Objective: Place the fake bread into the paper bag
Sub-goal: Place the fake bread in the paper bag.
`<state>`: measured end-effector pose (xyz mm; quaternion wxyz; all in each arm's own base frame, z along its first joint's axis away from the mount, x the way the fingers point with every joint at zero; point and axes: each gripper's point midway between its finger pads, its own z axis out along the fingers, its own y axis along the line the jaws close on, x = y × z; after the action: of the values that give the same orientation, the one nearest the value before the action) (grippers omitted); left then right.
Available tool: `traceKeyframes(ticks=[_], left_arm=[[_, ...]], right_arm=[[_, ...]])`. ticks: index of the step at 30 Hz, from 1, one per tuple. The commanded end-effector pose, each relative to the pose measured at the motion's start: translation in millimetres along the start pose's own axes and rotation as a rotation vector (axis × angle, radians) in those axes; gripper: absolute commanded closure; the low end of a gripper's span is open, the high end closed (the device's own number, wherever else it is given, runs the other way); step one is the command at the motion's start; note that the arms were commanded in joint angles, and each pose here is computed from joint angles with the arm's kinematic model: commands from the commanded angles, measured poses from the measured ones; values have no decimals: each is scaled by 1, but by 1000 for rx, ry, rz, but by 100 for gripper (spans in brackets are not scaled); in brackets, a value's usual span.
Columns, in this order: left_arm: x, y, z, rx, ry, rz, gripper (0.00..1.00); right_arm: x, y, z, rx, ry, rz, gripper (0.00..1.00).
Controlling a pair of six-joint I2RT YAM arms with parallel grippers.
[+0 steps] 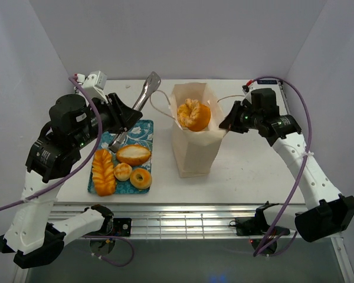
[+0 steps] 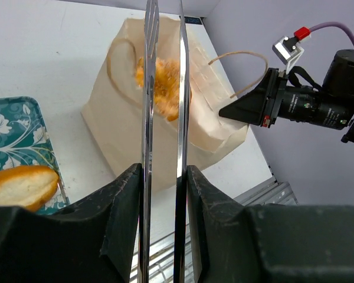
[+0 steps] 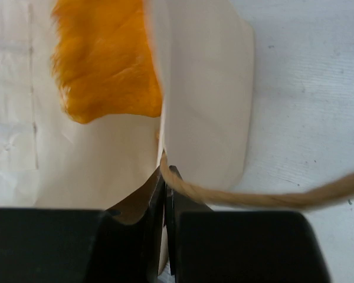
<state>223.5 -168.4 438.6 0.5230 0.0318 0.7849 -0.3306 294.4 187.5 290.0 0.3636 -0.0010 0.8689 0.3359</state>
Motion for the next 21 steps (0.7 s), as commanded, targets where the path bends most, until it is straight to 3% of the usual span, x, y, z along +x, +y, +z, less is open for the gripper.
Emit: traceKeyframes(ticks=[1,3,4,9,13,15,18,21], left_arm=[[1,-2,0,22,-12,10,55],[2,-1,0,19,-14,12,55],[1,0,0,14,-17,13,55],[-11,-6,-2,25,-42,20,56],[-12,-4,-2,14,-43,24,56],[-10,-2,1,6,-35,24,56],[-5,0,4,0,-21,20,57],[4,7,6,-19,-2,15,57]], right_arm=[[-10,-30,-11,167,-65,-84,92],[0,-43,-9,217,32,-114,92],[-17,-29,-16,163,-69,-144,92],[-22,-47,-28,291,-66,-195,92],[-51,-16,-64,224,-240,-228,92],[-37,-13,-51,168,-171,-207,92],[-1,-47,-16,239,10,-175,92],[-3,-35,-23,180,-41,-189,92]])
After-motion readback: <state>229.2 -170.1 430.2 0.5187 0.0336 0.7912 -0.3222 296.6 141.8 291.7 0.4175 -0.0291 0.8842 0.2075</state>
